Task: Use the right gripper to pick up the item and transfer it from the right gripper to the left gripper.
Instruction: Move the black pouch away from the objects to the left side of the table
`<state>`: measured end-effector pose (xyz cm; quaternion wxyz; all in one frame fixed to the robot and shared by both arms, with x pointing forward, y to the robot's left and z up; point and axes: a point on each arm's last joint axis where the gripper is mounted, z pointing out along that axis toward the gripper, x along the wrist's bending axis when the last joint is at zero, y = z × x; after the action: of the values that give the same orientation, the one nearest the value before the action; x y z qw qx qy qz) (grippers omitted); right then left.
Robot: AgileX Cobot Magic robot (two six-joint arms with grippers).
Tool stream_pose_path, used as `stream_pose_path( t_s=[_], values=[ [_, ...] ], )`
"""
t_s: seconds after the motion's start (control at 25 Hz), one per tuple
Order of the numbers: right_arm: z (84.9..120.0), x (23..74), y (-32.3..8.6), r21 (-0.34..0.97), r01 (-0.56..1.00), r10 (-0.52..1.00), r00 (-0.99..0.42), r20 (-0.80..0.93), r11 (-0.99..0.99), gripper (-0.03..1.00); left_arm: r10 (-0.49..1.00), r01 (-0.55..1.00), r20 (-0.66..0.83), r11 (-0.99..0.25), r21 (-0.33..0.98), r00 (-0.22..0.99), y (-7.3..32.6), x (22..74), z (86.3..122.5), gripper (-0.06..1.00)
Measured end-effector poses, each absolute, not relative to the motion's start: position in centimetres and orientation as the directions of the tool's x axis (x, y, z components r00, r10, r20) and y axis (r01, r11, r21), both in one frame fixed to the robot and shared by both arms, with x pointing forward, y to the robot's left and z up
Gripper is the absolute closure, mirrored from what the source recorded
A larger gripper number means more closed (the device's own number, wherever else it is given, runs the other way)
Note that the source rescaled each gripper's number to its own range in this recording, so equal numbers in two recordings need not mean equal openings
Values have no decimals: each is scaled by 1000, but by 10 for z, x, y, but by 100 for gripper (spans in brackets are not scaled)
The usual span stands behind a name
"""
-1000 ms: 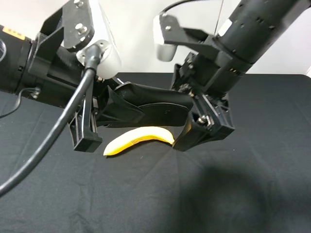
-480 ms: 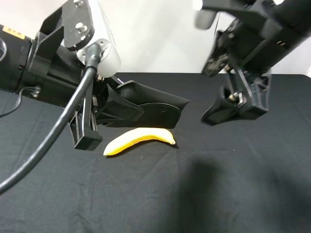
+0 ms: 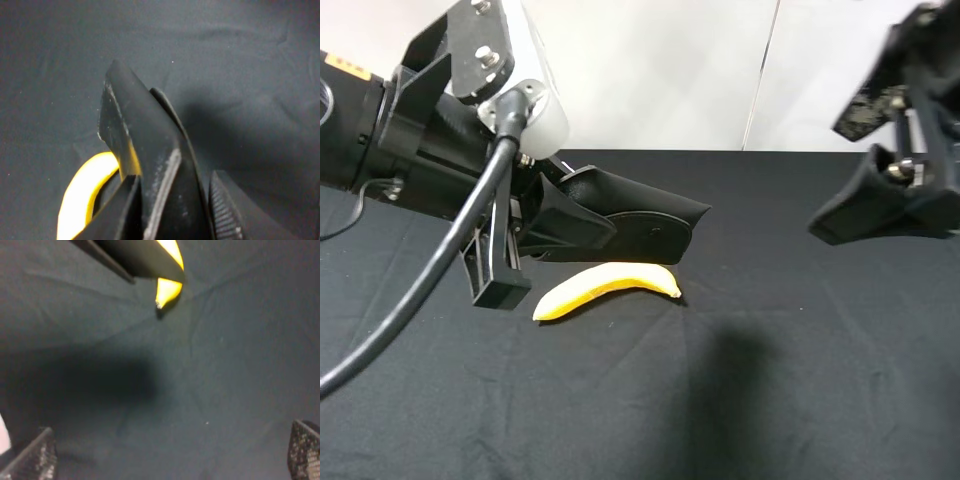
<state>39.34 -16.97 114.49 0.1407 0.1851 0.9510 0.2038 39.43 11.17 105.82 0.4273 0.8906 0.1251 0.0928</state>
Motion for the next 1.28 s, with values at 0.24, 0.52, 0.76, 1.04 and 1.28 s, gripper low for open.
stream_pose_path(
  t_s=[0.24,0.52,0.76,1.04,1.28],
  values=[
    [1163,374,-186,536,423,568,-812,-134,731,-3,302,144,58,-603,784,951,112,394,1058,94],
    [1177,345,-209,641,529,708,-705,-33,557,-3,302,144,58,-603,784,951,112,394,1058,94],
    [1163,312,-235,680,541,739,-674,-1,494,-3,302,144,58,-603,784,951,112,394,1058,94],
    [1113,280,-260,666,559,746,-666,5,494,-3,302,144,58,-603,784,951,112,394,1058,94],
    [1069,268,-274,644,586,770,-638,-8,492,-3,303,144,58,-603,784,951,112,394,1058,94]
  ],
)
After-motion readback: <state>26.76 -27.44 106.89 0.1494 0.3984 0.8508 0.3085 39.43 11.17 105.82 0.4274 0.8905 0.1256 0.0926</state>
